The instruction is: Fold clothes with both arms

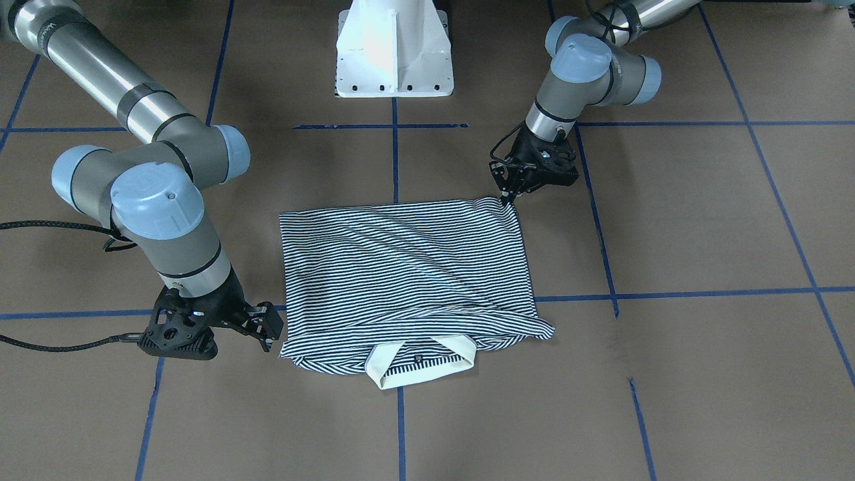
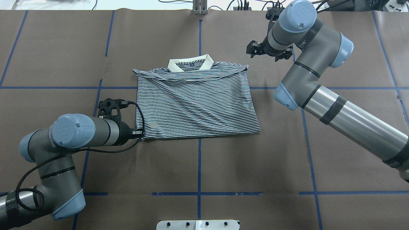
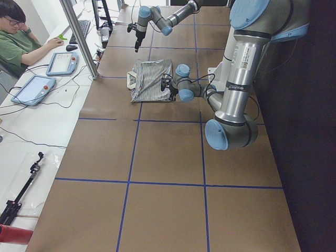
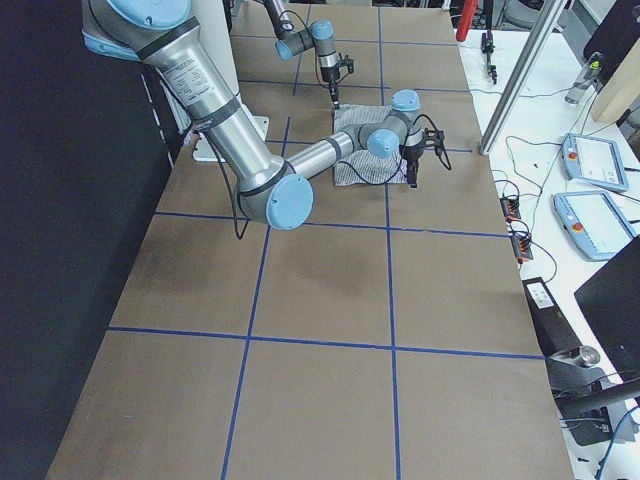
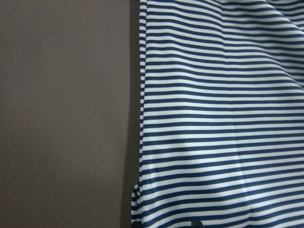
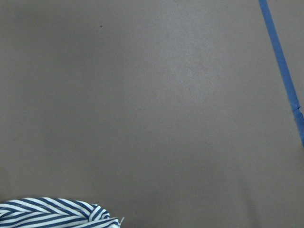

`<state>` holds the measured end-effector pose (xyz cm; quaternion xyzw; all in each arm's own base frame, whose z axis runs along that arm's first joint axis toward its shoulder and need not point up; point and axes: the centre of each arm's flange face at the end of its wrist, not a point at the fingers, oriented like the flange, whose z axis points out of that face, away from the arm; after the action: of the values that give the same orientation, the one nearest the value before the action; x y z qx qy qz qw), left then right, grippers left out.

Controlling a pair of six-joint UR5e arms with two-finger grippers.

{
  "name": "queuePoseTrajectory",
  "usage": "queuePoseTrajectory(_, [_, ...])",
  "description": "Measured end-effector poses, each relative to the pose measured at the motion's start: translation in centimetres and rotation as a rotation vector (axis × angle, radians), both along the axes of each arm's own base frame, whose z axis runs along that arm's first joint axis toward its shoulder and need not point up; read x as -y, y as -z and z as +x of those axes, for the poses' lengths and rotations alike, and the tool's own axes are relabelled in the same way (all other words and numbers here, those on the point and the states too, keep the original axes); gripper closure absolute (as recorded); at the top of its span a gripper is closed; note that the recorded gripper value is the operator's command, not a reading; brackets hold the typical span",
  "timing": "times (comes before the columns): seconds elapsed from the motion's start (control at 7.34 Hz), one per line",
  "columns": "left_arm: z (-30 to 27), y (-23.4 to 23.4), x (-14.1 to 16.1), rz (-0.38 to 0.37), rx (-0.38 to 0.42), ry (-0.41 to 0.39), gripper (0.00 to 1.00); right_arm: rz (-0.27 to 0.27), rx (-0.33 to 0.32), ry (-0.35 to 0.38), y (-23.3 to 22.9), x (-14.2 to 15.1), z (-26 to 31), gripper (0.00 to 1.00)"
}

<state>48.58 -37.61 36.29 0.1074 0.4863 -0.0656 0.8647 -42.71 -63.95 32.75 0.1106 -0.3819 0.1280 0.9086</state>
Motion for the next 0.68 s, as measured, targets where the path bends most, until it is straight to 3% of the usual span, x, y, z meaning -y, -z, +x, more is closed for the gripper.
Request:
queuePoseTrajectory(0.41, [-1.0,-0.4,1.3,0.072,0.034,-0.023,1.00,-0.002,-0.001,-0.001,-0.1,-0.1,-0.1,0.00])
queuePoseTrajectory(0.68, [-4.4,-1.7,6.1,0.182,0.108,-0.013,1.00,-0.006,-0.004,-0.004,-0.5,-0.2,-0.1,0.00])
